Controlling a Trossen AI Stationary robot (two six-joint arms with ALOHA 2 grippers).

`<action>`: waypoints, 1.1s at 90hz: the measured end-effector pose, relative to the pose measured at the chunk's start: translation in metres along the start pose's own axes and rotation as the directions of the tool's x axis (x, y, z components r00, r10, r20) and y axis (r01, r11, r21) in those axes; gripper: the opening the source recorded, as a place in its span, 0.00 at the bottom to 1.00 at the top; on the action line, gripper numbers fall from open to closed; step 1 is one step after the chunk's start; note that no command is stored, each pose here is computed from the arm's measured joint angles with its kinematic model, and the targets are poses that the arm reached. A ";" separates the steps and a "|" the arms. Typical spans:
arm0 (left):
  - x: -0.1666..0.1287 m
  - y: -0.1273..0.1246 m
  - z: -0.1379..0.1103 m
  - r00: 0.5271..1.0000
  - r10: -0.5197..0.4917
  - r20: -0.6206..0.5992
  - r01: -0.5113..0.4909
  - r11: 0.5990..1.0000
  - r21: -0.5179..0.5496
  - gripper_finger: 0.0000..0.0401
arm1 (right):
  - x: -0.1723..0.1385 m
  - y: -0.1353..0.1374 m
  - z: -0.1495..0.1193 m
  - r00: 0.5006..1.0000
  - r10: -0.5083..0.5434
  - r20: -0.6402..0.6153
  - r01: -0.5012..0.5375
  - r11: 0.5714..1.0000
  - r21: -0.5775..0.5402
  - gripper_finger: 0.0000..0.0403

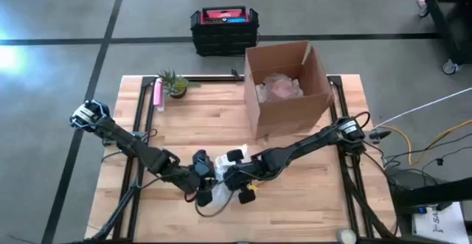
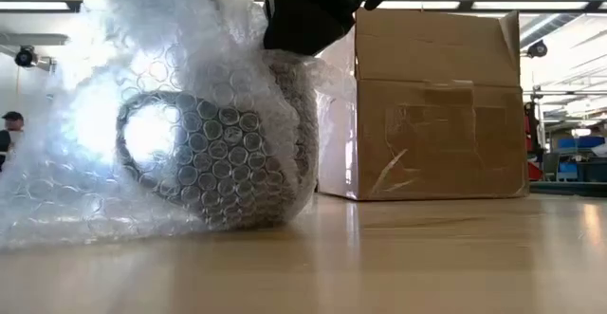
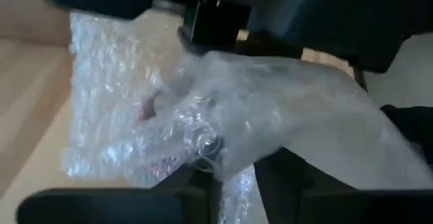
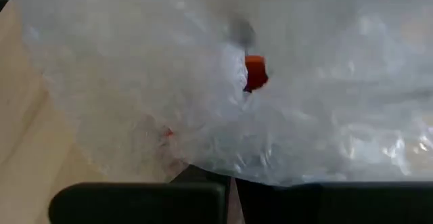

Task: Wrap mug
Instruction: Wrap the black mug with transparent bubble wrap

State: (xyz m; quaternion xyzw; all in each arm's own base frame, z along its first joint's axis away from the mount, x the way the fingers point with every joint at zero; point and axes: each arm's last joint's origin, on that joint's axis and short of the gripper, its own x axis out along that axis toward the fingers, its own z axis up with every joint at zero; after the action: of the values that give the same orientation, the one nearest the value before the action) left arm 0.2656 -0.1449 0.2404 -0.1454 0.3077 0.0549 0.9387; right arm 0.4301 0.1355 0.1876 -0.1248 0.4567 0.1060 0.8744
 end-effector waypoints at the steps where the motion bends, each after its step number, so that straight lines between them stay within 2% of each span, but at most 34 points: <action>1: 0.001 0.000 0.000 1.000 0.003 -0.001 -0.003 1.000 0.000 0.14 | 0.000 0.000 0.000 1.000 0.000 0.000 0.000 1.000 0.000 0.00; 18: 0.031 0.009 -0.014 0.995 0.078 -0.059 -0.077 0.997 0.008 0.10 | -0.001 0.001 0.000 1.000 0.004 -0.005 -0.004 1.000 -0.003 0.00; 28: 0.039 0.009 -0.017 0.994 0.088 -0.064 -0.088 0.996 0.000 0.08 | -0.014 0.003 0.001 0.999 0.007 -0.034 -0.008 1.000 -0.017 0.00; 45: 0.040 0.009 -0.017 0.994 0.088 -0.063 -0.088 0.996 0.001 0.06 | -0.056 0.000 0.014 0.997 0.012 -0.070 -0.014 0.999 -0.029 0.00; 58: 0.040 0.009 -0.017 0.994 0.083 -0.064 -0.083 0.997 0.005 0.05 | -0.060 -0.002 0.024 1.000 0.006 0.010 -0.006 0.999 -0.037 0.00; 67: 0.040 0.009 -0.017 0.995 0.079 -0.062 -0.078 0.997 0.012 0.06 | -0.051 -0.001 0.031 0.994 0.000 0.110 0.004 0.999 -0.040 0.00; 73: 0.040 0.009 -0.016 0.995 0.077 -0.061 -0.077 0.997 0.013 0.06 | -0.035 0.001 0.028 0.993 0.000 0.115 0.006 0.999 -0.051 0.00; 83: 0.039 0.009 -0.016 0.996 0.073 -0.060 -0.072 0.997 0.009 0.05 | -0.007 0.003 0.012 0.999 0.009 0.039 -0.007 0.999 -0.051 0.00; 99: 0.029 0.006 -0.008 0.995 0.004 -0.098 -0.005 1.000 -0.008 0.05 | 0.015 0.003 -0.002 1.000 0.011 -0.020 -0.011 1.000 0.001 0.00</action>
State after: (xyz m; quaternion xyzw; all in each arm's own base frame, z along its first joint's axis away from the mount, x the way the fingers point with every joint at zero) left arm 0.2831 -0.1413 0.2153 -0.1511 0.3533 0.0513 0.9218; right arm 0.4360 0.1383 0.1732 -0.1229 0.4662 0.1095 0.8692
